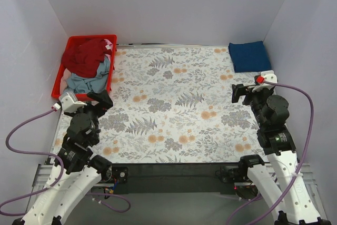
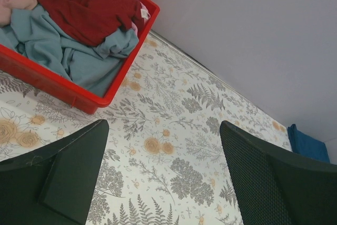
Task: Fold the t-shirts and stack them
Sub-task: Reset both grippers
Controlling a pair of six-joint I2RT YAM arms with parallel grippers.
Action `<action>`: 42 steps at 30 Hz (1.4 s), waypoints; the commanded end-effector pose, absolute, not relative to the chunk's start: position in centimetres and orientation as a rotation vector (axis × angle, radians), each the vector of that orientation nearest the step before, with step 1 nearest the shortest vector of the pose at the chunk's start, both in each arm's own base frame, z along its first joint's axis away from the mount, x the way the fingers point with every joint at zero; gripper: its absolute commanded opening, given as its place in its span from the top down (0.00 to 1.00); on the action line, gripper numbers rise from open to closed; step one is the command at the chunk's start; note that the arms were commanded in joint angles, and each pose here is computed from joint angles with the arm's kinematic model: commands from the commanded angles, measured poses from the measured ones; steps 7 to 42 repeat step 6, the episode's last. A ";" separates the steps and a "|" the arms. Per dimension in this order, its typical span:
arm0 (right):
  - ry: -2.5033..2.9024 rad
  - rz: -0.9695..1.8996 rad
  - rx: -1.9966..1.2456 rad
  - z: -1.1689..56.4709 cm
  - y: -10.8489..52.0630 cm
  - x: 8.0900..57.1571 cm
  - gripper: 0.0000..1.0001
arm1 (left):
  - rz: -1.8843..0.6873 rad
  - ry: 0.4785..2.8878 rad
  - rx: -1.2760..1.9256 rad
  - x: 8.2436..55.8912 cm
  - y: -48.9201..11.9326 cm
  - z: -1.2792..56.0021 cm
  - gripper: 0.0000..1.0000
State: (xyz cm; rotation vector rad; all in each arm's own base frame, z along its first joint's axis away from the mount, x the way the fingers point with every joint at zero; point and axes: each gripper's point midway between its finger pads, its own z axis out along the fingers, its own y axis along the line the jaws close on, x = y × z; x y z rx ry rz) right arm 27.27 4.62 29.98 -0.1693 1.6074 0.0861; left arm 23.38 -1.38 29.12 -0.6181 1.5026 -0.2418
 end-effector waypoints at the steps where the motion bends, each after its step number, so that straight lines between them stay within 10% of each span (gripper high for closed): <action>1: 1.514 0.110 -0.164 32.0 4.9 27.1 0.02 | -0.214 1.471 -0.644 23.7 -0.9 29.4 0.14; 42: 1.497 0.100 -0.177 32.1 4.9 26.9 0.02 | -0.184 1.486 -0.610 24.5 -1.3 29.4 0.14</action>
